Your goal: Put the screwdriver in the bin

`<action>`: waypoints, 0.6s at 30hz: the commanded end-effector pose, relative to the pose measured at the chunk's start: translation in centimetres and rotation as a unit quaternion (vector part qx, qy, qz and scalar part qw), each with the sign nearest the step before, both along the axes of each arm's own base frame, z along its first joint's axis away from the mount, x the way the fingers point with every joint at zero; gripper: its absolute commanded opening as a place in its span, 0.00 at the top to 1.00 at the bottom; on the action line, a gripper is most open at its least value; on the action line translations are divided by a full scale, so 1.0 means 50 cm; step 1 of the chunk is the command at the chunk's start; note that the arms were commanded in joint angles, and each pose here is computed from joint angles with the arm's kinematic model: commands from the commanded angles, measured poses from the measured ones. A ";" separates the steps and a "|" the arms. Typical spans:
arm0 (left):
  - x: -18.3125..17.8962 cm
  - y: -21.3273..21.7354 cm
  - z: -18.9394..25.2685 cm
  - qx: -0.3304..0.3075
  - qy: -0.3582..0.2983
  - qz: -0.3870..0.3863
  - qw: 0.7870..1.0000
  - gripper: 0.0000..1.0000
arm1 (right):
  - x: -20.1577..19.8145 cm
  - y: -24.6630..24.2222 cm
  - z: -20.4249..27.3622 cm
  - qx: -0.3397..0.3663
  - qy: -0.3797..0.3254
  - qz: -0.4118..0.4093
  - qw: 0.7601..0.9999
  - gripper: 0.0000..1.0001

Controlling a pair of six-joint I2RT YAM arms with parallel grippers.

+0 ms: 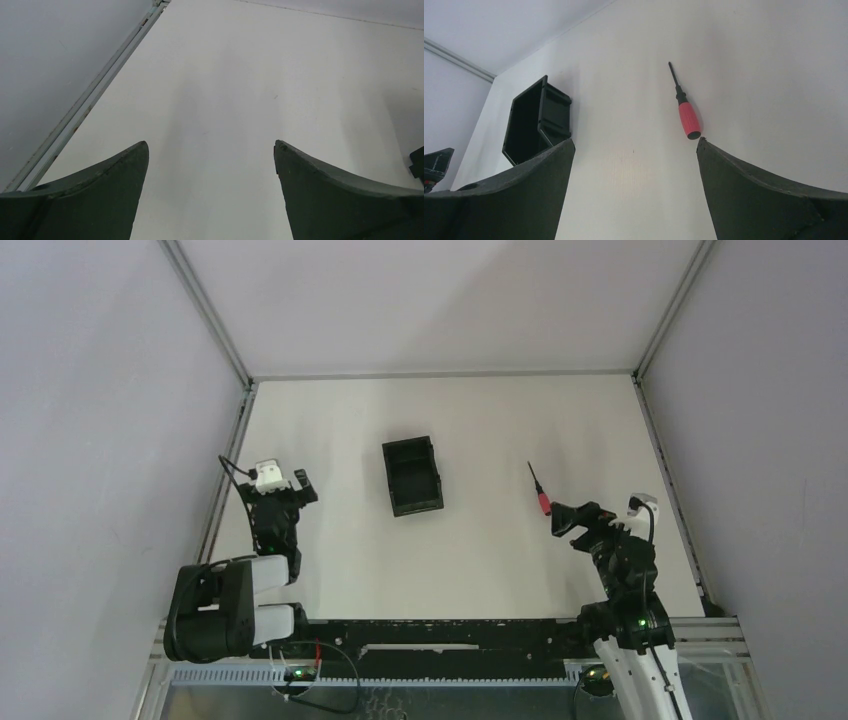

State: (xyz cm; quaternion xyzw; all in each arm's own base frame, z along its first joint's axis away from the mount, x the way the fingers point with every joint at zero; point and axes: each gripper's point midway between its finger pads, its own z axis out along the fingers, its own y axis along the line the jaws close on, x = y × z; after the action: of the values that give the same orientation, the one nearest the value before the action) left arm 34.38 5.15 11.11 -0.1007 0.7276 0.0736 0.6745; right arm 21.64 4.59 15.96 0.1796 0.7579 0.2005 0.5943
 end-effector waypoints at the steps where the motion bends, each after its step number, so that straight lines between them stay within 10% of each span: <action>1: 0.020 0.002 0.050 0.010 -0.035 0.001 0.999 0.00 | 0.015 -0.013 0.079 -0.009 -0.064 -0.014 0.998 0.00; 7: 0.020 0.002 0.050 0.010 -0.035 0.001 0.999 0.00 | 0.039 0.016 0.204 -0.073 -0.125 0.044 0.989 0.03; 13: 0.020 0.002 0.049 0.010 -0.035 0.001 0.999 0.00 | 0.162 -0.005 0.175 -0.170 0.111 0.050 0.978 0.06; 18: 0.020 0.002 0.050 0.010 -0.036 0.001 0.999 0.00 | 0.216 -0.022 0.011 -0.215 0.362 0.088 0.903 0.06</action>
State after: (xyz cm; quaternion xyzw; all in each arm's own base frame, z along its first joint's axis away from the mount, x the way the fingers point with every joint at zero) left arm 34.38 5.15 11.11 -0.1007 0.7276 0.0736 0.6745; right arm 34.29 5.23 26.66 0.0727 0.8539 0.0866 0.5080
